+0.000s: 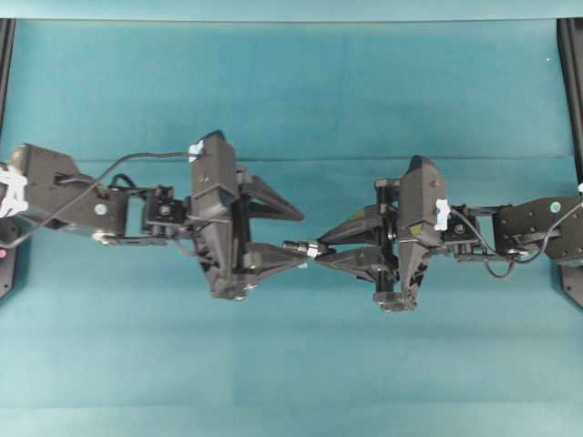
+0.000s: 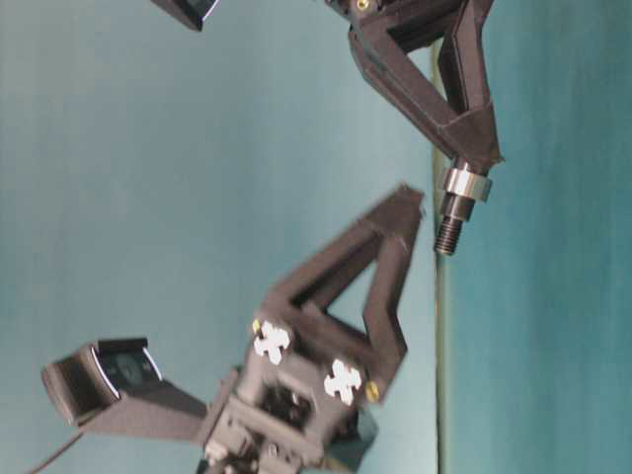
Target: Insert the washer onto the shaft with both hands.
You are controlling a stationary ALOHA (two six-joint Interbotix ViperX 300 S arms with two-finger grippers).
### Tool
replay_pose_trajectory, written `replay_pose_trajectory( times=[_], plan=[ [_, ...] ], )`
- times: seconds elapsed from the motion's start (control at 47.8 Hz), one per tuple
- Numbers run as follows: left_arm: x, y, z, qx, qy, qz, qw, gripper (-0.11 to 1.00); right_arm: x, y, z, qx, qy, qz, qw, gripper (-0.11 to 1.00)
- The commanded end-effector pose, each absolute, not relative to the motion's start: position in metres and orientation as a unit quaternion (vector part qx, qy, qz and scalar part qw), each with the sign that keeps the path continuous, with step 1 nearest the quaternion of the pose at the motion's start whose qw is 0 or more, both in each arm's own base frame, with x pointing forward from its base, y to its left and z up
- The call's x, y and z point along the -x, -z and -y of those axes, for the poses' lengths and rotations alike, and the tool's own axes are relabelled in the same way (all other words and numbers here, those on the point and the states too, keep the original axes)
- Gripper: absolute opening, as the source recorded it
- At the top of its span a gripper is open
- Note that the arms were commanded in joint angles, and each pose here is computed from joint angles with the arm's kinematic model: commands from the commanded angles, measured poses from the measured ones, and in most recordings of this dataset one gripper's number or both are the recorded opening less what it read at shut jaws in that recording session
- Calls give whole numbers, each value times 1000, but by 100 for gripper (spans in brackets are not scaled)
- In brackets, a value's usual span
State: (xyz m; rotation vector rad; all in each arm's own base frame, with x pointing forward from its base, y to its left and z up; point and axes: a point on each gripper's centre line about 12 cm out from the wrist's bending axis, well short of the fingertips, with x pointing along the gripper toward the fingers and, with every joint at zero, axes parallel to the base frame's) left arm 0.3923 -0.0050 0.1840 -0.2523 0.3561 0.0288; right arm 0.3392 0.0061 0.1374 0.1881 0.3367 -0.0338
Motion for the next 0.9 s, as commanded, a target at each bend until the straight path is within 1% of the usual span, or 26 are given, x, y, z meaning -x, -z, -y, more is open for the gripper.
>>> replay_pose_trajectory(
  times=[0.0, 0.209, 0.335, 0.586, 0.879],
  plan=[
    [-387, -195, 11, 118, -6, -181, 976, 82, -341, -146, -6, -96, 16, -152, 984, 0],
    [-374, -195, 23, 61, 15, -236, 970, 82, -340, -145, -6, -96, 16, -153, 983, 0],
    [-368, -200, 23, 37, 20, -248, 968, 82, -340, -145, -7, -95, 15, -157, 983, 0],
    [-360, -204, 22, 29, 20, -257, 966, 82, -339, -143, -8, -94, 14, -164, 982, 0],
    [-353, -207, 21, 29, 20, -253, 967, 82, -338, -140, -14, -93, 5, -176, 980, 0]
  ],
)
